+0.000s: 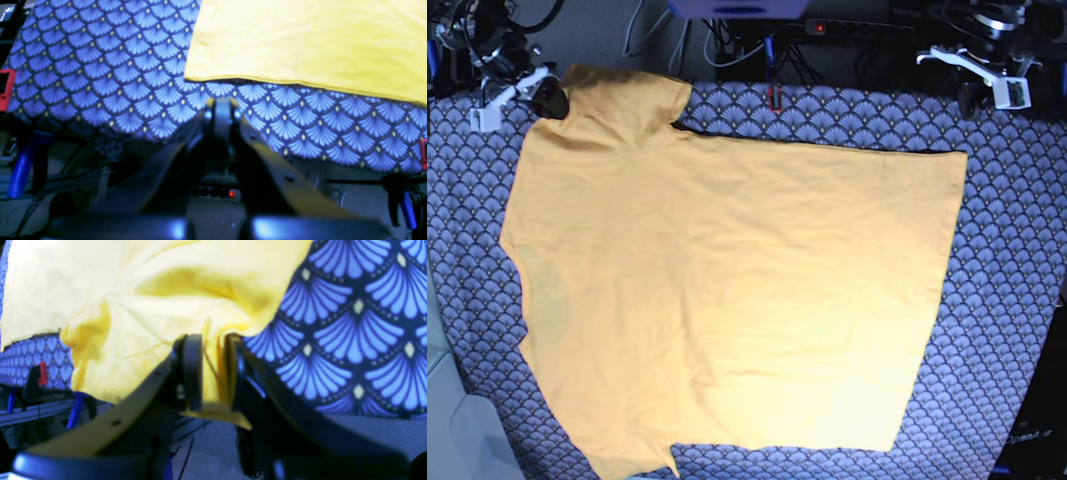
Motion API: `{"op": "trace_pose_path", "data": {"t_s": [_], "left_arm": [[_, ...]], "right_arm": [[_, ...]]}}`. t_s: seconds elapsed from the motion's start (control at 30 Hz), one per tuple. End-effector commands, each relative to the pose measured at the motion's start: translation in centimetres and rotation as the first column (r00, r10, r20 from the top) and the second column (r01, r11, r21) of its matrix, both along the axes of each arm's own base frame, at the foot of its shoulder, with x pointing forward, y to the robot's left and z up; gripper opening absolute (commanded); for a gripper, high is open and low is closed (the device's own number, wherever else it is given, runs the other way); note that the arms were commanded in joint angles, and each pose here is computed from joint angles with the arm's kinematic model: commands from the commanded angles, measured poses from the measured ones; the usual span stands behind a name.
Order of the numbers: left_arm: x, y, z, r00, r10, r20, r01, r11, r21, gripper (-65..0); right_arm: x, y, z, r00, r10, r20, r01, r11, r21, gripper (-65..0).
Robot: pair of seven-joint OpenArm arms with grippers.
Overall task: Fold the T-shirt properly
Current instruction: 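Move both grippers down to the shirt's shoulder corners and grasp them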
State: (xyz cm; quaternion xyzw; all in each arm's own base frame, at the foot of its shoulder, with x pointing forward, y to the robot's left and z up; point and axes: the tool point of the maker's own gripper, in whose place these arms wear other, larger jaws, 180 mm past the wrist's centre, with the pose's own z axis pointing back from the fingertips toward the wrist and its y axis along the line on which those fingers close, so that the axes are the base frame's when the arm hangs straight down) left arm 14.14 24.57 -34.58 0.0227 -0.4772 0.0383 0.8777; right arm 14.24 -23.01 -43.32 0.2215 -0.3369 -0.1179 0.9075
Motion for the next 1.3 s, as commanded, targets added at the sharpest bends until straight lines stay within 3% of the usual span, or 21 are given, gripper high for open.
{"op": "trace_pose_path", "data": {"t_s": [0.0, 0.1, 0.4, 0.57, 0.63, 0.9, 1.13, 1.27], "left_arm": [[0.2, 0.1, 0.8, 1.0, -0.007, 0.028, 0.006, 1.0, 0.007, -65.0], [0.2, 0.1, 0.8, 1.0, -0.007, 0.028, 0.007, 1.0, 0.01, -65.0], [0.0, 3.1, 2.0, 0.995, 0.076, 0.06, -0.08, 0.995, 0.057, -64.3], [0.0, 3.2, 2.2, 0.994, 0.084, 0.068, -0.088, 0.995, 0.055, -40.5], [0.1, 3.2, 2.2, 0.994, 0.086, 0.074, -0.09, 0.994, 0.053, -35.3], [3.9, 3.7, 2.5, 0.981, 0.112, 0.161, -0.116, 0.993, 0.021, -35.2], [5.4, 5.1, -2.8, 0.971, 0.214, 0.104, -0.207, 0.975, -0.077, -35.2], [6.4, 4.9, -4.0, 0.968, 0.232, 0.098, -0.221, 0.969, -0.109, -35.3]], "right_arm": [[-1.9, 0.2, -1.4, 0.993, 0.056, -0.102, -0.06, 0.998, -0.03, -58.0], [-1.2, 0.1, -1.3, 0.994, 0.056, -0.088, -0.059, 0.998, -0.032, -65.0], [-0.7, -1.4, -0.5, 0.995, 0.067, -0.078, -0.073, 0.995, -0.071, -65.0], [-0.7, -2.6, -0.2, 0.997, 0.038, -0.072, -0.044, 0.995, -0.091, -65.0], [-0.7, -2.5, -0.2, 0.997, 0.039, -0.072, -0.046, 0.995, -0.09, -65.0], [-0.8, -2.3, -0.3, 0.996, 0.046, -0.075, -0.052, 0.995, -0.086, -65.0], [-0.8, -2.3, -0.3, 0.996, 0.046, -0.075, -0.052, 0.995, -0.086, -65.0], [-0.8, -2.3, -0.3, 0.996, 0.046, -0.077, -0.052, 0.995, -0.086, -65.0]]}}
